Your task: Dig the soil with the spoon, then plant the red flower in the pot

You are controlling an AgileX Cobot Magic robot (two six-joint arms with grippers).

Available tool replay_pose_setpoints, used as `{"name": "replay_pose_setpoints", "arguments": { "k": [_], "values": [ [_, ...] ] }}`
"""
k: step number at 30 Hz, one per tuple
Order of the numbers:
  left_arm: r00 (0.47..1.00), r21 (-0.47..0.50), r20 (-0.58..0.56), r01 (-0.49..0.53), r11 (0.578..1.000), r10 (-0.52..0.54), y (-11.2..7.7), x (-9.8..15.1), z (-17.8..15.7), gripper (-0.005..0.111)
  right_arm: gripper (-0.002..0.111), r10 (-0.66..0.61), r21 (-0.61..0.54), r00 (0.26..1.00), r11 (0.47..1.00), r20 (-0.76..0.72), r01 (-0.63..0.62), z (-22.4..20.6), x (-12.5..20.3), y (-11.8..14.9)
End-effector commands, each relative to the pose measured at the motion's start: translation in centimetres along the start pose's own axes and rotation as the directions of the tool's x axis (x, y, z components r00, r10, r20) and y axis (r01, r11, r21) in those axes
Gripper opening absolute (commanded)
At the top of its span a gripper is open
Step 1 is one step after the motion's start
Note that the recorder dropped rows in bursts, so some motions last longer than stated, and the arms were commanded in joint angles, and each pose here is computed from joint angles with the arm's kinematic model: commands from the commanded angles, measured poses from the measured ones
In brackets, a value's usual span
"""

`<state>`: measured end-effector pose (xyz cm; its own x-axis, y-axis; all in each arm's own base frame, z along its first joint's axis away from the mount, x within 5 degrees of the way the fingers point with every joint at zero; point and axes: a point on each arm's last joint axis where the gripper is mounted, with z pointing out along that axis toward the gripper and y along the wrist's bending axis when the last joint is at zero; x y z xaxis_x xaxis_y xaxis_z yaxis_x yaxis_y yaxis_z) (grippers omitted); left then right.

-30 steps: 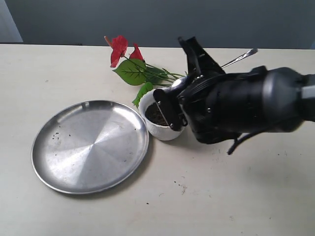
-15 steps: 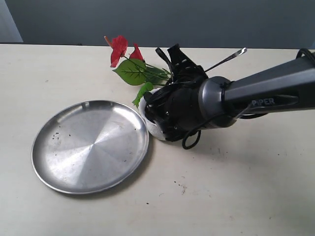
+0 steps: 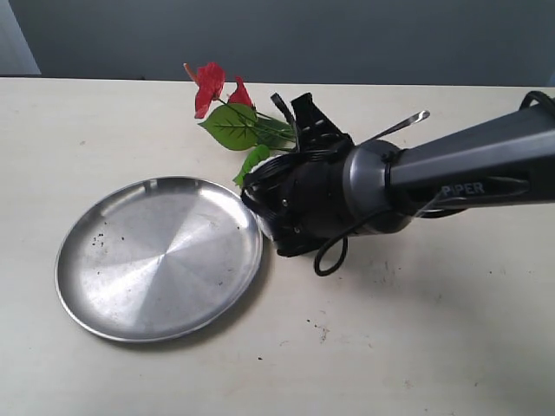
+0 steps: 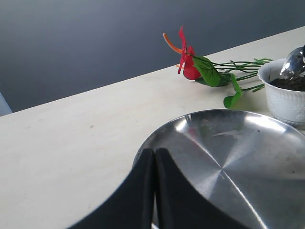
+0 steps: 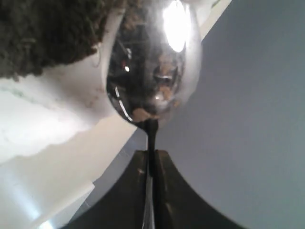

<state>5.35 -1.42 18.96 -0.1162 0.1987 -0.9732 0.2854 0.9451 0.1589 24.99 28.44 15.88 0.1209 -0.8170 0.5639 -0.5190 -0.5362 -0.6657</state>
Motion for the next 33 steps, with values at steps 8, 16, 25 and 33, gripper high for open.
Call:
{"name": "replay_pose_setpoints", "arguments": {
  "k": [8,16,25,33],
  "values": [
    [1.000,0.005,0.017,0.008,1.000,-0.008,0.0,-0.2,0.0,0.000,-0.001,0.076,-0.003,0.996,0.997,-0.048,-0.077,-2.2,1.4,-0.8],
    [1.000,0.005,0.017,0.008,1.000,-0.008,0.0,-0.2,0.0,0.000,-0.001,0.079,-0.069,0.997,0.995,0.016,-0.078,-1.5,-0.2,0.3],
    [1.000,0.005,0.017,0.008,1.000,-0.008,0.0,-0.2,0.0,0.000,-0.001,0.292,0.009,0.950,0.956,-0.110,-0.292,-3.4,2.0,-1.8],
    [1.000,0.005,0.017,0.008,1.000,-0.008,0.0,-0.2,0.0,0.000,-0.001,0.674,-0.400,0.739,0.683,0.021,-0.611,-10.6,2.4,-6.1]
  ]
}}
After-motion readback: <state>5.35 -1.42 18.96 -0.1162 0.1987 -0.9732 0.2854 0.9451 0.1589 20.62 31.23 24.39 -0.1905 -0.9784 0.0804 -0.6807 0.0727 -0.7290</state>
